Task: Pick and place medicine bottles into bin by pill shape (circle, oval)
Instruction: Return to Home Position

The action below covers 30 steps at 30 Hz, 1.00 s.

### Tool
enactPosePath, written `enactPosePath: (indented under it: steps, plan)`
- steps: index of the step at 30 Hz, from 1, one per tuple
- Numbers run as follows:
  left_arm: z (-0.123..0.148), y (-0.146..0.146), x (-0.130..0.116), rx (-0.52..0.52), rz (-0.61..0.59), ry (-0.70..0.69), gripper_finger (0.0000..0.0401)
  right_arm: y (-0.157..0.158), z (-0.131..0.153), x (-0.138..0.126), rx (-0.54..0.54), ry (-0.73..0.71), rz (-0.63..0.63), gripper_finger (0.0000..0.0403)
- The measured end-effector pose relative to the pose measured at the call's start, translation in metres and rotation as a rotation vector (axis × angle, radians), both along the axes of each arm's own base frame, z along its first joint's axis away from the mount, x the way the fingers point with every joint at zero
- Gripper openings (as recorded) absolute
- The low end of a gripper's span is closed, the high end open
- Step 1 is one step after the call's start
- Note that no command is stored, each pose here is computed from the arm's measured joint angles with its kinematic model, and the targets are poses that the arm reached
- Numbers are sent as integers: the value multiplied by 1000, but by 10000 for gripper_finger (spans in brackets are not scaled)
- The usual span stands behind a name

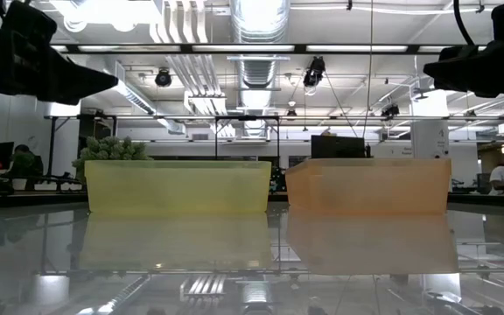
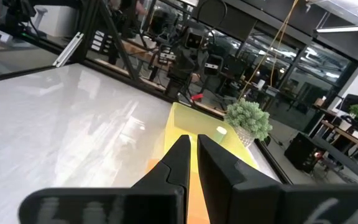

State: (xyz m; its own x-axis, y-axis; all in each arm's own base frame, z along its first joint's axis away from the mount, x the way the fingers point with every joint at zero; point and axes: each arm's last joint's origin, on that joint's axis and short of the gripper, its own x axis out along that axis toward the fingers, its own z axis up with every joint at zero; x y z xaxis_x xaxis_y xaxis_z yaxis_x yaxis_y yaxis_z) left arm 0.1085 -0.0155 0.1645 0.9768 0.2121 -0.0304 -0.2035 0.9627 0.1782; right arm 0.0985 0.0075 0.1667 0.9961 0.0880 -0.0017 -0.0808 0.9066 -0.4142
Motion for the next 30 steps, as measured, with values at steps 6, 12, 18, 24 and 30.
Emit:
enactPosePath:
  steps: [6,12,18,24,30]
  plan:
    - [-2,0,1,6,0,21,42,0,0,0,0,1,0,22]
    - [-4,-1,2,11,0,41,42,0,0,0,0,2,0,22]
    - [-6,-1,3,16,0,58,42,0,0,0,0,2,0,22]
    - [-7,-1,4,20,0,72,42,0,-1,0,0,2,0,22]
    - [-8,-1,5,22,0,81,42,0,-1,0,0,3,0,22]
